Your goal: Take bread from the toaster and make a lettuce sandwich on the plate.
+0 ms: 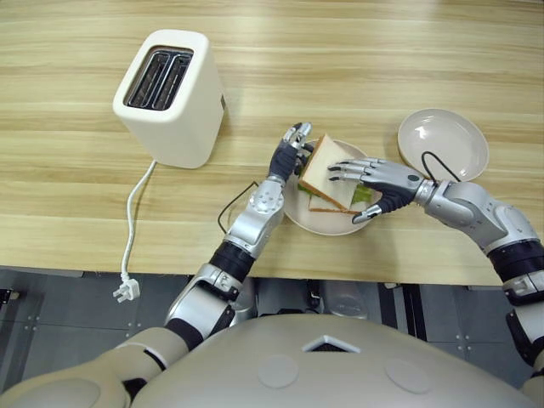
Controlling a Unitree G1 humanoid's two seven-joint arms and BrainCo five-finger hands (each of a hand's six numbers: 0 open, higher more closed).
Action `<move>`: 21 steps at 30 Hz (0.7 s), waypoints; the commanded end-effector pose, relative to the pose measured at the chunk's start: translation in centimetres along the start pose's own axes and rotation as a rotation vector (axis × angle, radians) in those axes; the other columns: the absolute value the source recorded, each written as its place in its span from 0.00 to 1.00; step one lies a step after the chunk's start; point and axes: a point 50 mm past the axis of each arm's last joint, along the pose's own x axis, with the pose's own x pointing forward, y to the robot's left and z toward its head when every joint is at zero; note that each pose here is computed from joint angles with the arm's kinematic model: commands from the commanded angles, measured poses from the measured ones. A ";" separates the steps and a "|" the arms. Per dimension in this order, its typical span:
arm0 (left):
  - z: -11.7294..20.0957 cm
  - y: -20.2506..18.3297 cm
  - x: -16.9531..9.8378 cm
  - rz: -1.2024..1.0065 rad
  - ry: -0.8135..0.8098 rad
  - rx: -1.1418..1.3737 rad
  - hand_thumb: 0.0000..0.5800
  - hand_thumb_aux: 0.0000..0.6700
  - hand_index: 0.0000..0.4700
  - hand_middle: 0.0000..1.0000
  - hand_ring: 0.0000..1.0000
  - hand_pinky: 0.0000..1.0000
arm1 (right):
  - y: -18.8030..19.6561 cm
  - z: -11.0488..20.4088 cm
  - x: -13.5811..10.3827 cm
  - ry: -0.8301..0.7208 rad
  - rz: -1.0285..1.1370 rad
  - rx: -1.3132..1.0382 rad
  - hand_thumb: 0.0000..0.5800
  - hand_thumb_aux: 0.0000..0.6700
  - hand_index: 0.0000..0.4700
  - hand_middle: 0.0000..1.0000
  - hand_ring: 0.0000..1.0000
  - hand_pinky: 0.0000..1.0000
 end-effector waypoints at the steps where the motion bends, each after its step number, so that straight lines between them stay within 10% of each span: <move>1: 1.7 -0.3 -0.3 0.033 -0.087 -0.081 0.00 0.00 0.00 0.20 0.20 0.20 | 3.4 -0.7 -0.6 0.074 0.177 0.025 0.00 0.00 0.00 0.00 0.00 0.00; 13: 1.8 1.8 -0.5 0.087 -0.106 -0.091 0.00 0.00 0.00 0.20 0.20 0.20 | 0.8 -0.4 -0.5 0.049 0.007 -0.026 0.00 0.00 0.00 0.00 0.00 0.00; 17: 1.8 2.0 -0.7 0.069 -0.117 -0.078 0.00 0.00 0.00 0.19 0.19 0.19 | -3.3 0.0 -0.5 -0.001 -0.365 0.022 0.00 0.00 0.00 0.00 0.00 0.00; 18: 1.7 2.2 -0.8 0.067 -0.119 -0.077 0.00 0.00 0.00 0.20 0.20 0.20 | -4.1 0.1 -0.7 -0.022 -0.457 0.056 0.44 0.25 0.25 0.02 0.02 0.02; 19: 1.6 2.4 -0.8 0.066 -0.120 -0.068 0.30 0.16 0.16 0.20 0.20 0.20 | -5.0 0.2 -1.0 -0.042 -0.554 0.096 0.97 0.82 0.81 0.65 0.65 0.65; 20: 1.5 2.6 -0.9 0.064 -0.118 -0.060 0.82 0.58 0.57 0.23 0.23 0.23 | -5.7 0.2 -1.3 -0.066 -0.634 0.147 1.00 1.00 0.98 1.00 1.00 1.00; 21: 1.3 2.9 -1.0 0.066 -0.115 -0.054 0.82 0.58 0.57 0.23 0.23 0.23 | -6.2 0.3 -1.6 -0.093 -0.705 0.203 1.00 1.00 0.98 1.00 1.00 1.00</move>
